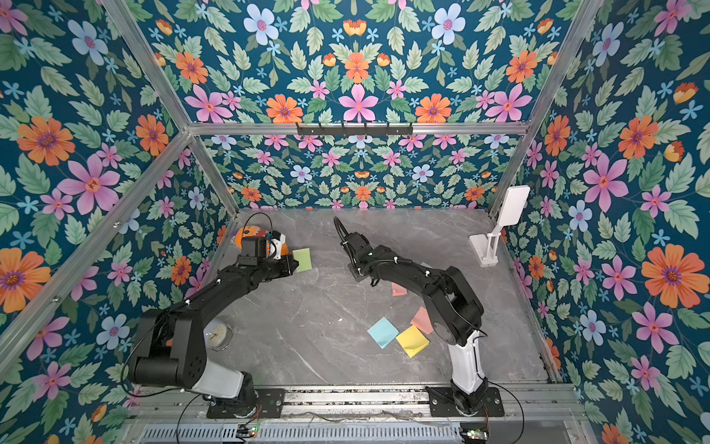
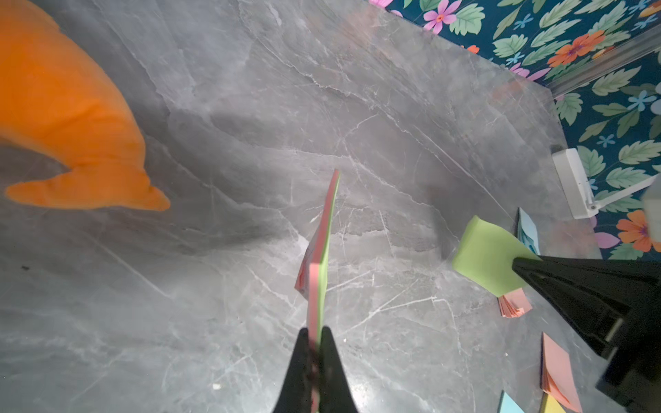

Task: Tear off pages from different memo pads
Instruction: Place the paper at the center of the board.

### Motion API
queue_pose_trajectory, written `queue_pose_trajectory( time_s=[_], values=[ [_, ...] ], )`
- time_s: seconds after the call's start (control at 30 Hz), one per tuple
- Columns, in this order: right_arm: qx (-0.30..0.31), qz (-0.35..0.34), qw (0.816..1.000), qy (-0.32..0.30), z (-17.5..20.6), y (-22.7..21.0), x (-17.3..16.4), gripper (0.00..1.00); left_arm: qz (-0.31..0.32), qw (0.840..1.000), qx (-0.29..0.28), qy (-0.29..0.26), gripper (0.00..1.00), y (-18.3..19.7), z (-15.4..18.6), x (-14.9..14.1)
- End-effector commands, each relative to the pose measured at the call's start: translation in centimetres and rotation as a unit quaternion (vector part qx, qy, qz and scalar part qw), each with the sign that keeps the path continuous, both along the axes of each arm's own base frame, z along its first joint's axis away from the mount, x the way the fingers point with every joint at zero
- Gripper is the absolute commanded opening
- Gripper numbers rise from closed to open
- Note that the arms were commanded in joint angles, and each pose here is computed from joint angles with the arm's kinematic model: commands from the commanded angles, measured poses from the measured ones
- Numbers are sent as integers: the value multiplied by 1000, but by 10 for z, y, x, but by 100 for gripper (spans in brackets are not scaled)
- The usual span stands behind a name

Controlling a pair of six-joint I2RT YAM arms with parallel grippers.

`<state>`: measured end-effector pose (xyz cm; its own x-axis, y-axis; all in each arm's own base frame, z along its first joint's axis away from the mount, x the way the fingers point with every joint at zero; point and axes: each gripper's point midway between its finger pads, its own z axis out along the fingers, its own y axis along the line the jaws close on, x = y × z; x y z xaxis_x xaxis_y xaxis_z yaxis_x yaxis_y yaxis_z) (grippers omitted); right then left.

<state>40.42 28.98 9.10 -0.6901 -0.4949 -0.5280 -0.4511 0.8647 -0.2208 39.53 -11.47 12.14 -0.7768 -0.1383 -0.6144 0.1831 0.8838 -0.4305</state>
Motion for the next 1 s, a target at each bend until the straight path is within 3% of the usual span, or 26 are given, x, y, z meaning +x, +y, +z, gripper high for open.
queue_pose_trajectory(
  time_s=[0.0, 0.17, 0.33, 0.47, 0.7, 0.97],
  values=[
    [-33, 17, 999, 14, -12, 7, -8, 0, -23, 1000, 8, 8, 0, 0, -3, 1],
    [45, 44, 993, 104, -35, 38, -33, 1, -35, 999, 1, 30, 0, 1, -16, 5],
    [127, 68, 972, 188, -35, 66, -56, 28, -39, 998, 15, 54, 0, 3, -25, 12],
    [213, 69, 951, 215, 0, 74, -60, 47, -43, 997, 27, 60, 0, 6, -25, 10],
    [344, 11, 915, 211, 51, 41, -32, 52, -65, 993, 33, 93, 0, 4, -39, 1],
    [345, -29, 920, 186, 49, 22, -26, 50, -97, 986, 37, 131, 0, -2, -53, 9]
  ],
)
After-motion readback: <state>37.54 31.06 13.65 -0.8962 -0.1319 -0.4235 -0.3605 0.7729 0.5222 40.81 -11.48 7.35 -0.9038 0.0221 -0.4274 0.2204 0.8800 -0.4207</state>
